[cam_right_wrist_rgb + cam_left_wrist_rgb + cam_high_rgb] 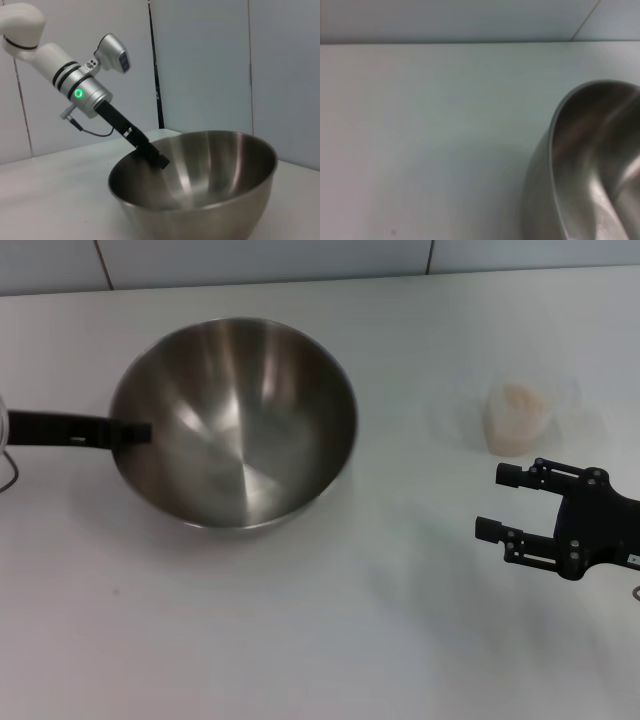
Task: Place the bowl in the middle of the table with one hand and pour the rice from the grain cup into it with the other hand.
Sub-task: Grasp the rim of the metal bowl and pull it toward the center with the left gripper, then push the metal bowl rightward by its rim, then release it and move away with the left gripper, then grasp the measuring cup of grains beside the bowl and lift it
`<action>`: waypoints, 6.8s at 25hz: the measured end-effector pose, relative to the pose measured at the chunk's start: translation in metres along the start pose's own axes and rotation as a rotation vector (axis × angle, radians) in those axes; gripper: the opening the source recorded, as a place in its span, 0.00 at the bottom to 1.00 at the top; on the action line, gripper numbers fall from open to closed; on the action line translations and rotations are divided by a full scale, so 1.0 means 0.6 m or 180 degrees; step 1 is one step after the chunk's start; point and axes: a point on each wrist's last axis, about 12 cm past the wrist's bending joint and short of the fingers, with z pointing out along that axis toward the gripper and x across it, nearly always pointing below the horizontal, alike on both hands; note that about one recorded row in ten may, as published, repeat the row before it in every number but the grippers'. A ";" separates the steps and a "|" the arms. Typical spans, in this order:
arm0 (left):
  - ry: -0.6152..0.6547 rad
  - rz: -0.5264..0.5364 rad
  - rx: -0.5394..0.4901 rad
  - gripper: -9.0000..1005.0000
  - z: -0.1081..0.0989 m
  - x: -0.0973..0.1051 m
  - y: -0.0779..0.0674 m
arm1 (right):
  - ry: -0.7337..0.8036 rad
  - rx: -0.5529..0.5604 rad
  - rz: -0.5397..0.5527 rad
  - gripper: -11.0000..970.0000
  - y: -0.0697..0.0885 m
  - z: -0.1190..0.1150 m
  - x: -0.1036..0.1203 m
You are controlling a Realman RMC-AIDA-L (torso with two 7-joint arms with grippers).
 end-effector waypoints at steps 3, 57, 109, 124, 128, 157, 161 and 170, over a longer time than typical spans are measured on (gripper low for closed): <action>0.0008 0.0036 0.0052 0.20 0.001 -0.010 -0.007 | 0.0000 -0.0002 -0.0003 0.69 0.000 0.000 0.000; -0.0053 0.0456 0.0389 0.22 0.076 -0.084 -0.083 | 0.0009 -0.0032 0.0010 0.66 0.005 0.003 0.008; -0.1790 0.1772 0.1065 0.84 -0.049 0.101 -0.030 | 0.0066 0.0278 0.0012 0.63 -0.021 0.020 0.012; -0.1774 0.1811 0.1354 0.84 -0.071 0.126 -0.031 | -0.0444 0.1659 -0.0082 0.62 -0.015 -0.023 0.064; -0.1782 0.1845 0.1352 0.84 -0.071 0.124 -0.031 | -0.0481 0.2092 -0.0117 0.62 -0.003 -0.040 0.086; -0.1770 0.1894 0.1338 0.84 -0.064 0.128 -0.031 | -0.0189 0.2521 0.0100 0.60 -0.020 0.000 0.112; -0.1782 0.1885 0.1325 0.84 -0.066 0.128 -0.030 | -0.0215 0.2554 0.0127 0.60 -0.023 0.004 0.110; -0.1646 0.1930 0.1346 0.84 -0.061 0.135 -0.030 | -0.0196 0.2581 0.0156 0.60 -0.033 0.013 0.106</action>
